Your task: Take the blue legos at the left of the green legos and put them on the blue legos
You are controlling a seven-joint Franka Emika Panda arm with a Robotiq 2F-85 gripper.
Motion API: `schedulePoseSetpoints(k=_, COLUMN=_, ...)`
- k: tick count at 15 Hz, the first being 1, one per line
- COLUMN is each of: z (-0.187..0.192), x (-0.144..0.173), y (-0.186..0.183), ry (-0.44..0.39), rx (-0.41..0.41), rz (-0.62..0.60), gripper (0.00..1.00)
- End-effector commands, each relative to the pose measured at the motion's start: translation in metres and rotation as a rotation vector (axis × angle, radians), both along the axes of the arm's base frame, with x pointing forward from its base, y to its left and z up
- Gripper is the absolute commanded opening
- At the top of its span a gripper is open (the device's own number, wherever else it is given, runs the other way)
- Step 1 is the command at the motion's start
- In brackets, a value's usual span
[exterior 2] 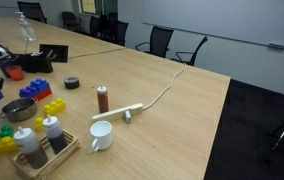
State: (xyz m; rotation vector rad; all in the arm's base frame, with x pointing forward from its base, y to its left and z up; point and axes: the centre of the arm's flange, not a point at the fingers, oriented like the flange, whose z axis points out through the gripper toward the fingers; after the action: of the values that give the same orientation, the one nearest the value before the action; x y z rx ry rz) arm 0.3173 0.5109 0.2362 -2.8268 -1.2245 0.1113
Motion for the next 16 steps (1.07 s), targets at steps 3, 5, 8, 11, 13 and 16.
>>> schedulePoseSetpoints(k=3, z=0.029, x=0.023, y=-0.029, ry=-0.033, rx=-0.059, rz=-0.151, gripper=0.1)
schedulePoseSetpoints(k=5, z=0.028, x=0.037, y=-0.032, ry=-0.032, rx=-0.07, rz=-0.171, gripper=0.1)
schedulePoseSetpoints(k=8, z=0.03, x=0.058, y=-0.028, ry=-0.058, rx=-0.082, rz=-0.18, gripper=0.1)
schedulePoseSetpoints(k=11, z=0.042, x=0.084, y=-0.019, ry=-0.097, rx=-0.087, rz=-0.179, gripper=0.1)
schedulePoseSetpoints(k=13, z=0.048, x=0.099, y=-0.01, ry=-0.103, rx=-0.071, rz=-0.178, gripper=0.1)
schedulePoseSetpoints(k=16, z=0.049, x=0.117, y=0.005, ry=-0.099, rx=-0.037, rz=-0.181, gripper=0.1)
